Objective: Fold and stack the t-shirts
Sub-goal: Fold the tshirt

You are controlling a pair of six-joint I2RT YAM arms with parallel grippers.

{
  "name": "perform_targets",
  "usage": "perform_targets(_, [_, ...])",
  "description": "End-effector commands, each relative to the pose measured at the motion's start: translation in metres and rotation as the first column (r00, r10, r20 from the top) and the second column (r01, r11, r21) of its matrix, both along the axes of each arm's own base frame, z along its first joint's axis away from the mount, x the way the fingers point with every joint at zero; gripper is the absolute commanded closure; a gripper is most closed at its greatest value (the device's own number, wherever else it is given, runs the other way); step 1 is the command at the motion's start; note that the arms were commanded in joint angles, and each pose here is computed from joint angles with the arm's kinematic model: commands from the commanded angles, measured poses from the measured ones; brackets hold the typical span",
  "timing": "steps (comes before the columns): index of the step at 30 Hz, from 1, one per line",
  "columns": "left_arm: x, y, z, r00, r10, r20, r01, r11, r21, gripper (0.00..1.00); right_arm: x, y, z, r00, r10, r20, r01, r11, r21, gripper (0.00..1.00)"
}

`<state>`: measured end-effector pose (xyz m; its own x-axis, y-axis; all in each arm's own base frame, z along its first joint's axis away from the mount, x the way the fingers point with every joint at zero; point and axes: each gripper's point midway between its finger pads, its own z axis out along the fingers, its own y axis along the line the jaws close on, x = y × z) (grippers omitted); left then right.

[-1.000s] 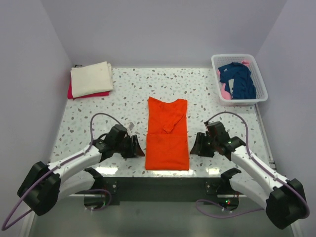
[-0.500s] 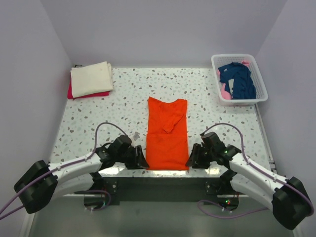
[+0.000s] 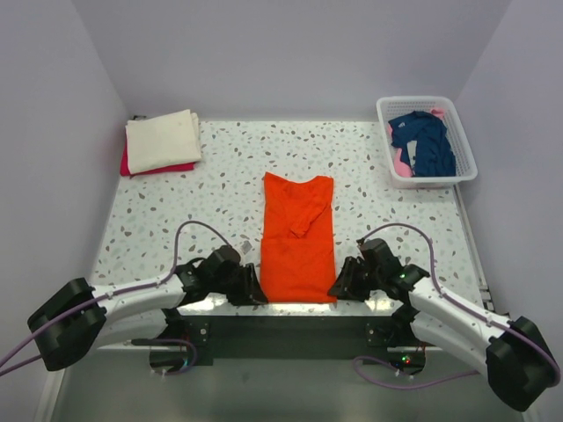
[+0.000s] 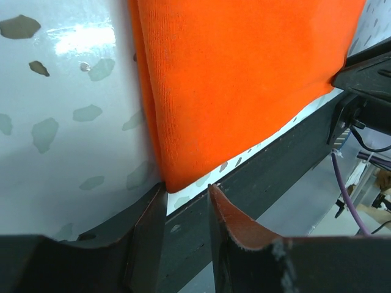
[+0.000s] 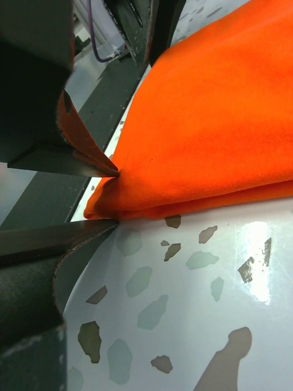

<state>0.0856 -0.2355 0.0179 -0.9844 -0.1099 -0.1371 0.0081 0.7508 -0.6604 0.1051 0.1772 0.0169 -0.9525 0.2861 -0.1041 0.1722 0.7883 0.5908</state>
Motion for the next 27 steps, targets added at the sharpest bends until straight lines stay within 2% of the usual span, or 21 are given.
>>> perform_targets(1, [-0.003, 0.014, -0.021, 0.999, 0.034, -0.013, -0.033, 0.996, 0.088, 0.62, -0.012, -0.01, -0.019, 0.999, -0.011, -0.053, 0.009, 0.999, -0.052, 0.62])
perform_targets(6, [0.005, 0.01, -0.014, 0.999, 0.047, 0.017, -0.048, 0.996, 0.081, 0.71, -0.011, -0.008, -0.019, 0.999, -0.01, -0.05, 0.008, 0.999, -0.04, 0.68])
perform_targets(7, [0.007, 0.009, -0.012, 0.999, 0.047, 0.022, -0.048, 0.996, 0.078, 0.77, -0.011, -0.007, -0.018, 0.999, -0.004, -0.048, 0.003, 0.999, -0.034, 0.7])
perform_targets(13, [0.008, 0.004, -0.001, 0.999, 0.025, 0.04, -0.029, 0.995, 0.093, 1.0, -0.015, -0.004, -0.002, 0.999, 0.026, -0.038, -0.026, 1.0, -0.006, 0.96])
perform_targets(14, [0.008, 0.005, -0.001, 0.999, 0.027, 0.044, -0.031, 0.994, 0.101, 1.0, -0.018, -0.006, 0.0, 0.998, 0.034, -0.047, -0.034, 0.999, -0.015, 1.0])
perform_targets(22, [-0.021, 0.0, 0.027, 0.999, -0.011, 0.036, 0.008, 0.995, 0.104, 1.0, -0.042, -0.017, 0.027, 0.995, 0.09, -0.039, -0.091, 0.996, -0.002, 1.0])
perform_targets(25, [-0.021, 0.002, 0.044, 0.998, -0.003, 0.064, -0.004, 0.994, 0.107, 1.0, -0.04, -0.025, 0.046, 0.996, 0.089, 0.011, -0.089, 0.996, -0.028, 1.0])
perform_targets(27, [-0.011, 0.001, 0.06, 0.993, 0.014, 0.115, -0.026, 0.994, 0.103, 1.0, -0.031, -0.034, 0.061, 0.994, 0.084, 0.069, -0.078, 0.993, -0.089, 1.0])
